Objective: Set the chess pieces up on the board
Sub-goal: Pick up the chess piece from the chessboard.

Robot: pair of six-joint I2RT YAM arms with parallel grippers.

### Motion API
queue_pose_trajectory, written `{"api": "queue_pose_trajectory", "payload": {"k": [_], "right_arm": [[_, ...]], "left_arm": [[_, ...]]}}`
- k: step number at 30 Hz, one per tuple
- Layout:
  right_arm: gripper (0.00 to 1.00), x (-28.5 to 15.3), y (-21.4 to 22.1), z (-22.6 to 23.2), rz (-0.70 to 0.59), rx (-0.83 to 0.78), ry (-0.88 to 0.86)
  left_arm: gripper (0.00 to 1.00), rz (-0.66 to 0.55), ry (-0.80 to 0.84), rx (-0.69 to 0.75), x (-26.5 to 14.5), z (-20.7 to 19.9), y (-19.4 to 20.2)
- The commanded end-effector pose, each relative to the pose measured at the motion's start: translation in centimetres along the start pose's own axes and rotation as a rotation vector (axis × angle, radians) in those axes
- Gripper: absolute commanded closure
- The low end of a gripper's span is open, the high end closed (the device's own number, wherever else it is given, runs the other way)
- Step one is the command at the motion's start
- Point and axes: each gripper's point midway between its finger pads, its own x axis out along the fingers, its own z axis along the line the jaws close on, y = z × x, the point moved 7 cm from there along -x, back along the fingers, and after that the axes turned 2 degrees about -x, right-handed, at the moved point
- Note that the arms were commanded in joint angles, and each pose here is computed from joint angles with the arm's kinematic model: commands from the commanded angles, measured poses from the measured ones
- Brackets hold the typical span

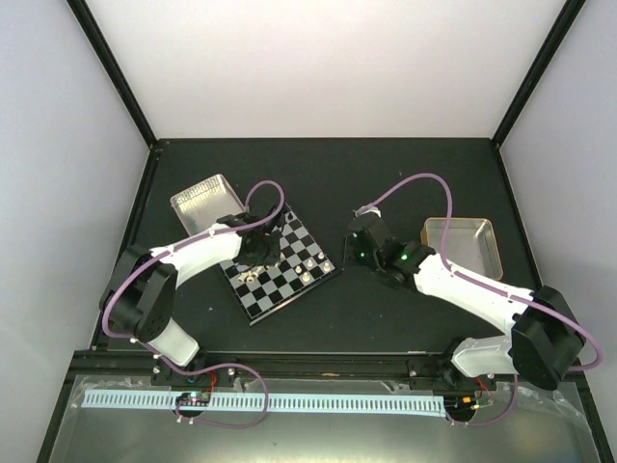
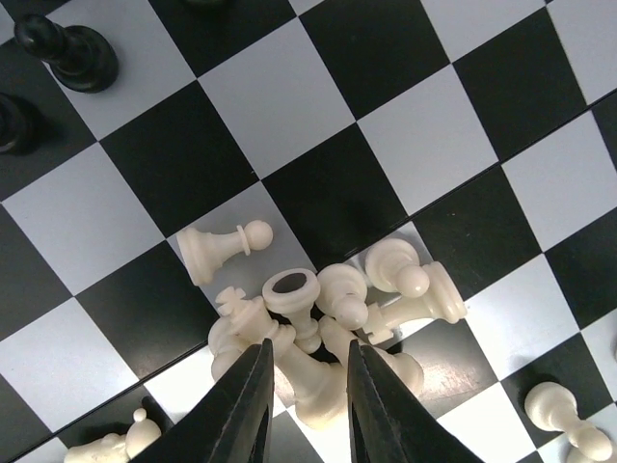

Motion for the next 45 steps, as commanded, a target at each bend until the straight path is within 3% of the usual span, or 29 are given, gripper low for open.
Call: {"api": "queue_pose_trajectory", "payload": {"k": [1, 21, 28, 37, 45], "right_arm": [[0.74, 0.3, -0.2, 0.1, -0.013, 0.002, -0.005], [0.75, 0.4, -0.2, 0.1, -0.014, 0.000, -0.008], [0.75, 0.2, -0.3, 0.1, -0.018, 0.003, -0.014], [0.75, -0.7, -0.9, 0.6, -0.049, 0.012, -0.062], [0.73, -1.9, -1.8, 2.8, -0.044, 0.007, -0.262]], "left_arm": [[0.77, 0.015, -0.007, -0.016, 0.9, 0.2, 0.2], [0.78, 0.063, 0.008, -0.019, 1.8, 0.4, 1.3], [0.91, 0.060, 0.001, -0.013, 1.8, 0.5, 1.3], [0.93, -0.011, 0.061, 0.037, -1.7, 0.5, 0.9], [0.93, -0.085, 0.226, 0.179, -5.4, -0.8, 0.4]]}}
